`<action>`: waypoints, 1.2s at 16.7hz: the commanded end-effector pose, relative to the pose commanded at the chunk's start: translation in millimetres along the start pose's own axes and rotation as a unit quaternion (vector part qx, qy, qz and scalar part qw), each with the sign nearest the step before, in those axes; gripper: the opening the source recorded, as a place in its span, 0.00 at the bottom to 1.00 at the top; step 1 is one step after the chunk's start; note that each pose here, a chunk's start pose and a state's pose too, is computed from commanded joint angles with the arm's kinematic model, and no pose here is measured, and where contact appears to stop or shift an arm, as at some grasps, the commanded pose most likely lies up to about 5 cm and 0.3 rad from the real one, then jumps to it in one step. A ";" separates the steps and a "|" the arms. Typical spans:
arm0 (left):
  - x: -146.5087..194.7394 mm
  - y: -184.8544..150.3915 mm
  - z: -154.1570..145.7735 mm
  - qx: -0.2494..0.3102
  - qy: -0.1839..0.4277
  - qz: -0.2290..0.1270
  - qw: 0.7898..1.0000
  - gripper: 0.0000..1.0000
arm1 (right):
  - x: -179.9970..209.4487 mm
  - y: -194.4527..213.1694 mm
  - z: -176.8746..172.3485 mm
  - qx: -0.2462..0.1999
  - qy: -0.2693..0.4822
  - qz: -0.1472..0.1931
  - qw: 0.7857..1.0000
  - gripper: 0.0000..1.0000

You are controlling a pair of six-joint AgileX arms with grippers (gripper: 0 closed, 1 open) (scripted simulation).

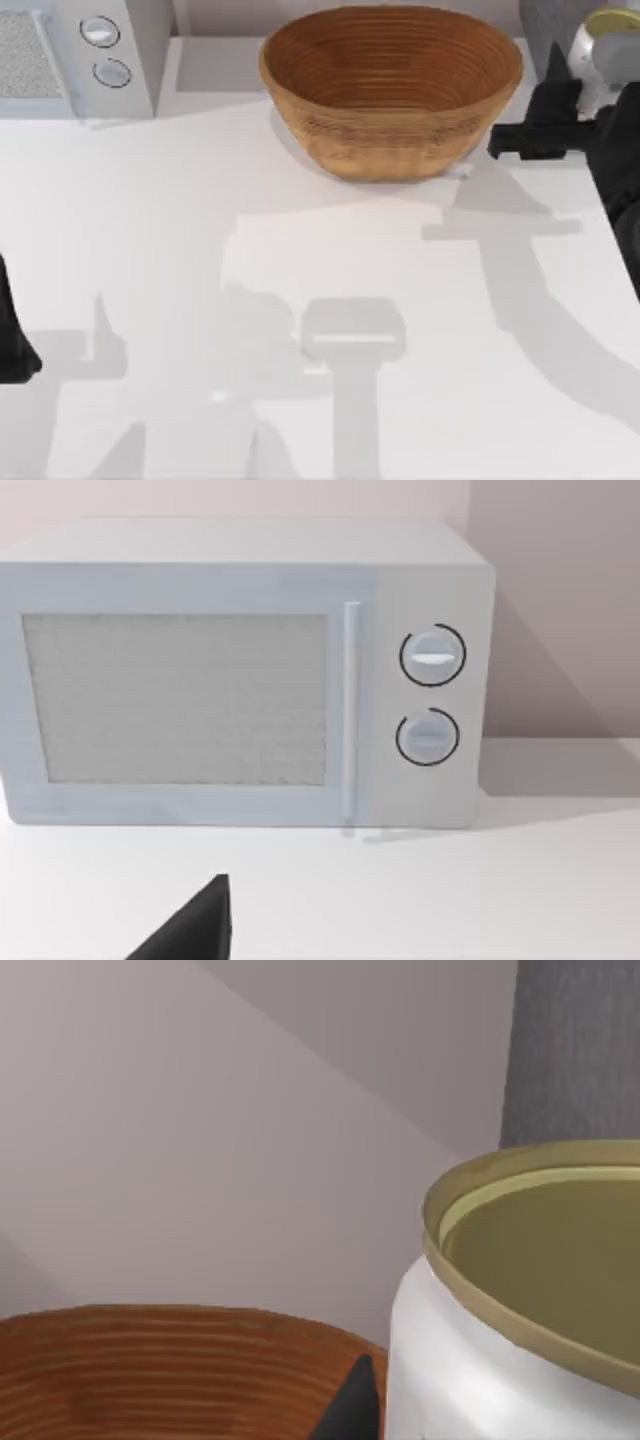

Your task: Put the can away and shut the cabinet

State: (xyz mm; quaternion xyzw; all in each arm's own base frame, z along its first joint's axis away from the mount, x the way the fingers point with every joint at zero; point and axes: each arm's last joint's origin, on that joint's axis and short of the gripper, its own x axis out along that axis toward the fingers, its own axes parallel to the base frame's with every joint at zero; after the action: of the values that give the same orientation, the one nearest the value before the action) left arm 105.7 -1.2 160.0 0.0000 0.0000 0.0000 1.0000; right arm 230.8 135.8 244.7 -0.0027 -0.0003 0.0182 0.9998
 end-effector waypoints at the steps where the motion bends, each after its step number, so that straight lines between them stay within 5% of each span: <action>1: 0.0 0.0 0.0 0.000 0.000 0.000 1.000 1.00 | -11.6 -18.7 3.7 0.001 -0.001 0.001 1.000 0.00; 10: 0.0 0.0 0.0 0.000 0.000 0.000 1.000 1.00 | -115.6 -118.2 -41.7 0.004 -0.021 -0.008 1.000 0.00; 20: 0.0 0.0 0.0 0.000 0.000 0.000 1.000 1.00 | -130.0 -131.8 -85.4 0.003 0.000 -0.018 1.000 0.00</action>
State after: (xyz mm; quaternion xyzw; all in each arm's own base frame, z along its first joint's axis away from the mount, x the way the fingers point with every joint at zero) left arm 105.7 -1.2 160.0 0.0000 0.0000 0.0000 1.0000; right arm 105.7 -1.2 160.0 0.0000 0.0000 0.0000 1.0000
